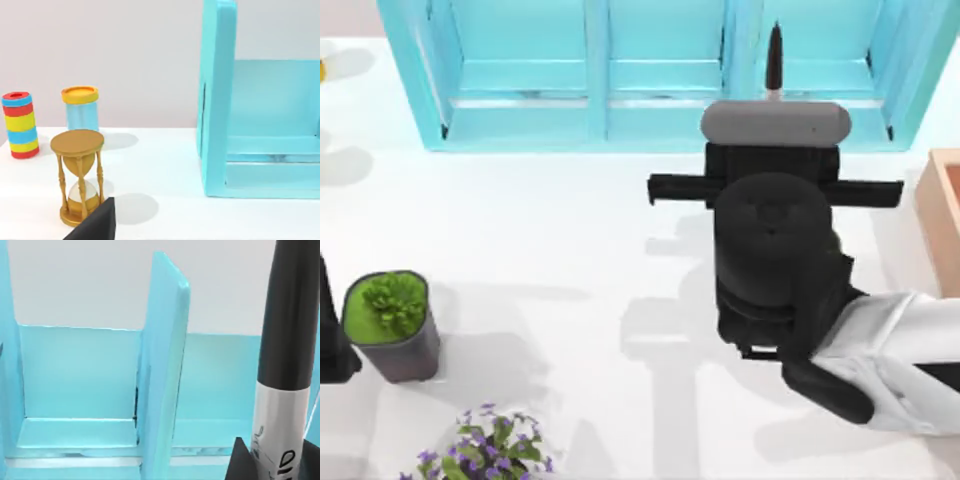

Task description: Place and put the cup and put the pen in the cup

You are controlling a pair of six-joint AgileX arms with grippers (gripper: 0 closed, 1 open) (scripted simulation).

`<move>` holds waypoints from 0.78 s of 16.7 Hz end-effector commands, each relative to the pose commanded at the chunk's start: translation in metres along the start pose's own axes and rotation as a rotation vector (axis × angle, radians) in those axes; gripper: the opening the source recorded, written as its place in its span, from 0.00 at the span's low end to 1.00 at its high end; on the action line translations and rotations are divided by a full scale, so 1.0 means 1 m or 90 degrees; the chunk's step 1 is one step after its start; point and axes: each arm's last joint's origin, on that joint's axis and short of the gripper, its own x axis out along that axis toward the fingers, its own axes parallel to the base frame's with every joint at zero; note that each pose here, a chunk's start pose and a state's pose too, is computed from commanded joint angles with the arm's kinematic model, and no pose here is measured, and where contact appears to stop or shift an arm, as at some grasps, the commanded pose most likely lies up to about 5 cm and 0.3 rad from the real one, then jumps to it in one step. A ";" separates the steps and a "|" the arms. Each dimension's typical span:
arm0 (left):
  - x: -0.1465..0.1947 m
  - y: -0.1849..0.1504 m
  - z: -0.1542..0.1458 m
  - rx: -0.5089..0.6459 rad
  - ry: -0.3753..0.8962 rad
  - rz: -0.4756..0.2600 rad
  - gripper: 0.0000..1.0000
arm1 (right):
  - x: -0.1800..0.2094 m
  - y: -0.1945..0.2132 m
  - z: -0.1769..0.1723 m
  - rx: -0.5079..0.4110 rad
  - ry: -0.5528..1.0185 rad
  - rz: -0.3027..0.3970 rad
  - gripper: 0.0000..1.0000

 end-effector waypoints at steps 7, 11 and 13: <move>0.000 0.000 0.000 0.000 0.000 0.000 1.00 | -0.029 -0.034 0.000 0.060 -0.068 -0.089 0.00; 0.000 0.000 0.000 0.000 0.000 0.000 1.00 | -0.031 -0.037 0.000 0.065 -0.071 -0.096 0.00; 0.000 0.000 0.000 0.000 0.000 0.000 1.00 | -0.031 -0.037 0.000 0.065 -0.071 -0.096 0.00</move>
